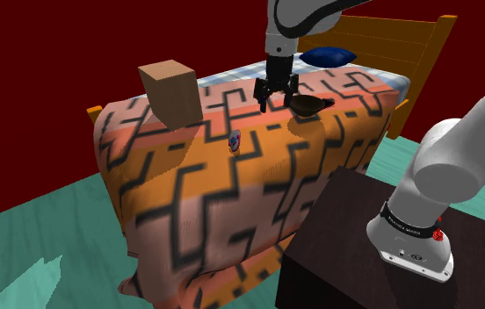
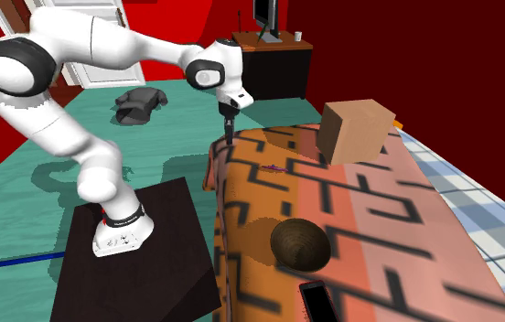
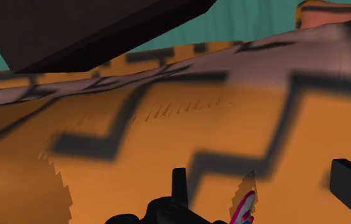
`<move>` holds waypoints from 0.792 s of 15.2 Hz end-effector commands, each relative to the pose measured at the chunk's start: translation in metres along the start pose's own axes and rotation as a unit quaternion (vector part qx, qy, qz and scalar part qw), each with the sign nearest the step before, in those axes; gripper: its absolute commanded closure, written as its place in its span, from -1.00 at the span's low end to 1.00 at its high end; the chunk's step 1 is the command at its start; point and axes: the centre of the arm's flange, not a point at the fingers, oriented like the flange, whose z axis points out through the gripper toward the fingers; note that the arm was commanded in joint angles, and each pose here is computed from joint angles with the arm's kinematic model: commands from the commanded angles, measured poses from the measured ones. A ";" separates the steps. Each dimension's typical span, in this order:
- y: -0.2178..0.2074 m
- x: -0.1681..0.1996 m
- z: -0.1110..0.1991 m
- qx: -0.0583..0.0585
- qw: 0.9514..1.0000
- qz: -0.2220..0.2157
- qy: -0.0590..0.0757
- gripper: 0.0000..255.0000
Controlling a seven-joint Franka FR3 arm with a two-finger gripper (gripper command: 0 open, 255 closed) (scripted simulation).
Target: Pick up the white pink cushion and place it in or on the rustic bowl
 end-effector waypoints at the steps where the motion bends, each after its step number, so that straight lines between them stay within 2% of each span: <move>1: -0.006 0.019 0.014 -0.001 1.000 0.018 0.001 -1.00; 6: -0.016 0.073 0.051 -0.005 0.998 0.061 0.002 -1.00; 12: -0.021 0.139 0.096 -0.009 0.994 0.113 0.003 -1.00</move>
